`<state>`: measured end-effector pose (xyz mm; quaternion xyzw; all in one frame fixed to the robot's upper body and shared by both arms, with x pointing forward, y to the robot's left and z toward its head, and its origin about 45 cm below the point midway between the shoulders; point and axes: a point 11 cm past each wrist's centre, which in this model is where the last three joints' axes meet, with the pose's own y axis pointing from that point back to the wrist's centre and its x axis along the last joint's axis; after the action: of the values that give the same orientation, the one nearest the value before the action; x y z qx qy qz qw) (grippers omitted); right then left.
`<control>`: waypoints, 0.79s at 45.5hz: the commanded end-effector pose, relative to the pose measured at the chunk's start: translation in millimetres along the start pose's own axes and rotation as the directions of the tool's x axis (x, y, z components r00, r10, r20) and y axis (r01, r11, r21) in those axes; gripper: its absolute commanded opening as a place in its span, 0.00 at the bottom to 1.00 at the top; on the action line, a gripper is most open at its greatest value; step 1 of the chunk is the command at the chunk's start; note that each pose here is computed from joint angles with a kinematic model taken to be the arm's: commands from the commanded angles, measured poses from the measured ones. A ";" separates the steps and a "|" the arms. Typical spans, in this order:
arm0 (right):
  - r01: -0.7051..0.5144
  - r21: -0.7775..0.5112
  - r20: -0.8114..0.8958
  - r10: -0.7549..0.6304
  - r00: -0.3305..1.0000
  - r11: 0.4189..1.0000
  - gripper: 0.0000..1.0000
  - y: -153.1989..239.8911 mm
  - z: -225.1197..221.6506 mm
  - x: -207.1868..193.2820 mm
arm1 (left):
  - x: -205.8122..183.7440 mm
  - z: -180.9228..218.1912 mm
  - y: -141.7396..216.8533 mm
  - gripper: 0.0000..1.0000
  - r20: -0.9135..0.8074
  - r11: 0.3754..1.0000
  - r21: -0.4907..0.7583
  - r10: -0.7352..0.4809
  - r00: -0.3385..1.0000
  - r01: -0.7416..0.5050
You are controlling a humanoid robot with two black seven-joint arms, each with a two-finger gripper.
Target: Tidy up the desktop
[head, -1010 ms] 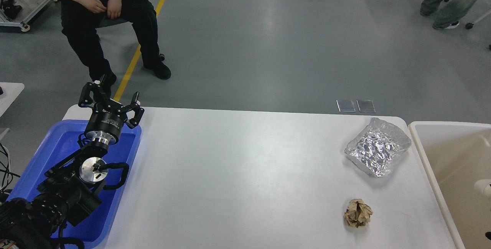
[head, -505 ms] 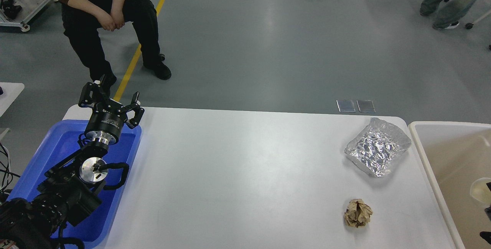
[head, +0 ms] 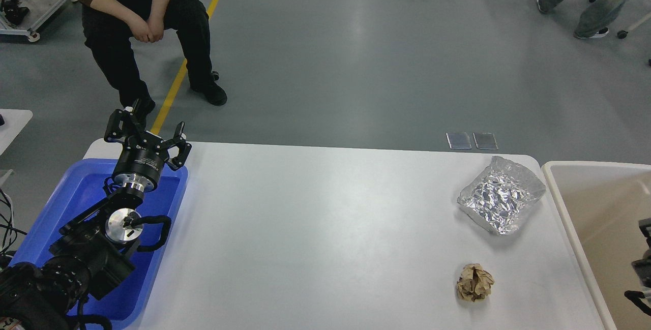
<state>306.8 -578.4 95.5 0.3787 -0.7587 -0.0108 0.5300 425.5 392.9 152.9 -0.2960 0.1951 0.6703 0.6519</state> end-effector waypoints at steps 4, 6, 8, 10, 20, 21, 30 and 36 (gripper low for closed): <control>0.139 0.102 0.359 -0.167 0.918 0.985 1.00 -0.3 -73.4 -2.9 | 0.0 0.0 0.0 1.00 0.000 1.000 0.000 0.000 1.000 0.000; 0.174 0.146 0.440 -0.222 0.870 0.974 1.00 1.1 -92.0 -1.4 | 0.0 0.0 0.0 1.00 0.000 1.000 0.000 0.000 1.000 0.000; 0.191 0.184 0.495 -0.258 0.830 0.964 1.00 1.9 -106.7 3.6 | 0.0 0.0 0.0 1.00 0.000 1.000 0.000 0.000 1.000 0.000; 0.191 0.212 0.526 -0.277 0.804 0.958 1.00 2.4 -118.9 10.4 | 0.0 -0.2 0.0 1.00 0.000 1.000 0.001 0.000 1.000 0.000; 0.118 0.360 0.601 -0.327 0.729 0.925 1.00 14.1 -200.9 60.3 | 0.0 0.0 0.0 1.00 0.000 1.000 0.000 0.000 1.000 0.000; 0.109 0.375 0.605 -0.332 0.724 0.921 1.00 16.4 -209.7 65.0 | 0.0 -0.1 0.0 1.00 -0.001 1.000 0.001 0.000 1.000 0.000; 0.067 0.477 0.607 -0.384 0.696 0.876 1.00 38.0 -270.8 92.4 | 0.0 0.0 0.0 1.00 0.000 1.000 0.000 0.000 1.000 0.000; 0.121 0.573 0.569 -0.500 0.653 0.811 1.00 50.7 -291.7 99.6 | 0.0 0.0 0.0 1.00 0.000 1.000 0.000 0.000 1.000 0.000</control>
<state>473.9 -511.4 266.7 0.5349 -0.8289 -0.0705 0.1479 425.5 392.9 152.9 -0.2959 0.1951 0.6703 0.6520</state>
